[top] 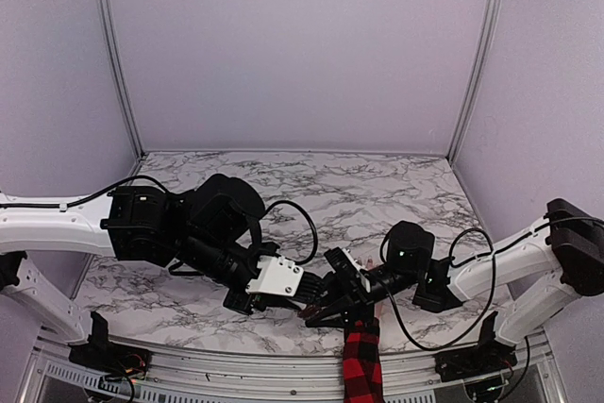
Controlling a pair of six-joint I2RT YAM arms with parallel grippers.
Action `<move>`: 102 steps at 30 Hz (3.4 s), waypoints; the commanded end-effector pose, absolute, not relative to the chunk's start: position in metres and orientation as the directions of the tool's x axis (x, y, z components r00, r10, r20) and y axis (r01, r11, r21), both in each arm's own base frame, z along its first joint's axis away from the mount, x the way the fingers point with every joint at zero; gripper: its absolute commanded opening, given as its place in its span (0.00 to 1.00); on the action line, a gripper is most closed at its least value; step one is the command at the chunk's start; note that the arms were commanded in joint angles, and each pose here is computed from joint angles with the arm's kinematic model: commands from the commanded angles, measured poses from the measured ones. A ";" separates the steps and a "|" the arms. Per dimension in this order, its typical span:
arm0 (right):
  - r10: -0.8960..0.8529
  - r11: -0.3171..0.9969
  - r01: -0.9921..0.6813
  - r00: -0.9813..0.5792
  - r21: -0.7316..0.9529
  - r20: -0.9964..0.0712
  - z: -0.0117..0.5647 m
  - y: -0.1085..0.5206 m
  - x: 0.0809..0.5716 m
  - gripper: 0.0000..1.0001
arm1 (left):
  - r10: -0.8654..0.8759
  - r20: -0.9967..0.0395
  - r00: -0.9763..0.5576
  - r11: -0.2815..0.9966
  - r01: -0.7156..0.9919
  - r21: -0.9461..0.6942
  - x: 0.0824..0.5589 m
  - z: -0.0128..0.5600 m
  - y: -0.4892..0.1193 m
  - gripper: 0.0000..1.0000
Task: Paint the nails
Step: Pass from the left arm to the right, then unscrew the cap of the nail polish bottle.
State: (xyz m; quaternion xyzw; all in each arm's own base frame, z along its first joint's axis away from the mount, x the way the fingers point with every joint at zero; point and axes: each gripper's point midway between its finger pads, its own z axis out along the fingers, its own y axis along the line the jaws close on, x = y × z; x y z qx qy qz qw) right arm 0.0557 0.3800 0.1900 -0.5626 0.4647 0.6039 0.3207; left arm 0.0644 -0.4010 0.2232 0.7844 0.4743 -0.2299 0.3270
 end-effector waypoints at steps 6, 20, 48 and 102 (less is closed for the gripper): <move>-0.098 -0.389 -0.907 -0.132 0.160 -0.986 0.205 0.386 0.052 0.23 | 0.556 -0.700 0.448 -0.314 0.893 0.322 0.065 0.237 -0.402 0.01; -0.022 -0.349 -0.933 -0.079 0.082 -0.997 0.236 0.382 0.057 0.12 | 0.293 -0.913 0.284 -0.090 0.959 0.269 0.078 0.293 -0.383 0.45; 0.077 -0.398 -0.917 -0.076 0.039 -0.994 0.277 0.370 0.054 0.05 | 0.003 -0.965 0.261 -0.217 0.942 0.255 0.052 0.311 -0.411 0.28; 0.129 0.389 -0.917 -0.041 0.088 -0.991 0.287 0.360 0.210 0.00 | -0.103 -0.991 -0.080 0.372 0.921 -0.113 0.188 0.319 -0.422 0.00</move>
